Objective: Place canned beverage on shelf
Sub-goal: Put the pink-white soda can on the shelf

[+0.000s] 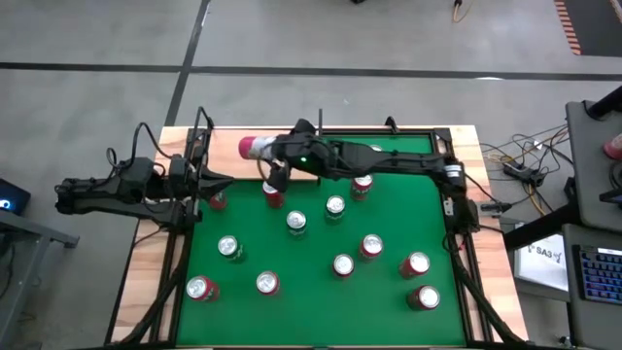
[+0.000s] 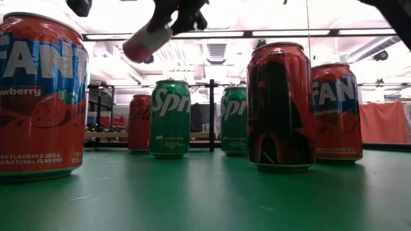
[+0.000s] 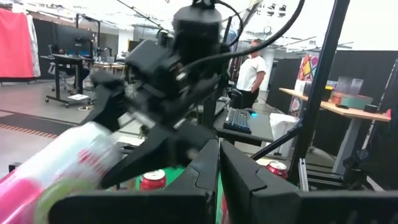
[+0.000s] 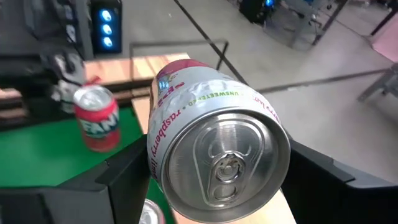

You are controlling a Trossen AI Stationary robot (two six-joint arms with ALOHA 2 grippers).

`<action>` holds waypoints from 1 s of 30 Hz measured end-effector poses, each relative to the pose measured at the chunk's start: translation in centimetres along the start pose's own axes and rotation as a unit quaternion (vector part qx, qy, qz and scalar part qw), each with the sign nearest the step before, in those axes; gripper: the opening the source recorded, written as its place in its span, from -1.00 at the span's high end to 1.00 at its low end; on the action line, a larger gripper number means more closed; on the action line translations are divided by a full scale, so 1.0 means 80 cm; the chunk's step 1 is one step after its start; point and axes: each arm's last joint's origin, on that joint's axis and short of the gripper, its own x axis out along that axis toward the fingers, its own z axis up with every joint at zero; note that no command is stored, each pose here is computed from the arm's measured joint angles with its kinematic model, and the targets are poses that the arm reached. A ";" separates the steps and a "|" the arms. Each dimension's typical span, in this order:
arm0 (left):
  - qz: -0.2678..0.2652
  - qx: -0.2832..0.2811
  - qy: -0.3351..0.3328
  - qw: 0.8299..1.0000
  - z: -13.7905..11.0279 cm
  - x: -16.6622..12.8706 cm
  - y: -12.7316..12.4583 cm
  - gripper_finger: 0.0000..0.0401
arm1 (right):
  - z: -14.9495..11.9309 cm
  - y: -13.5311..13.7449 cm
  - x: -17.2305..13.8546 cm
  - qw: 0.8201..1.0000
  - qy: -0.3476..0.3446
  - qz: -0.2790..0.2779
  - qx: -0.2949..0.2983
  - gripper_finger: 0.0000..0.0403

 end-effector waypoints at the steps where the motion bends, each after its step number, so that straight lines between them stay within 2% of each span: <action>1: 0.000 0.000 -0.002 1.000 0.001 0.000 0.000 1.00 | -0.001 -0.002 0.006 1.000 0.009 -0.003 -0.002 -0.40; 12: -0.004 -0.004 -0.026 1.000 0.007 -0.013 0.001 1.00 | -0.024 -0.016 0.057 0.993 0.113 -0.009 -0.027 -0.40; 22: -0.005 0.005 -0.040 0.999 0.011 -0.023 0.002 1.00 | -0.043 -0.034 0.062 0.983 0.181 0.024 -0.029 -0.40; 30: 0.000 0.011 0.000 1.000 0.001 -0.023 0.003 1.00 | -0.054 -0.054 0.065 0.975 0.222 0.026 -0.011 -0.40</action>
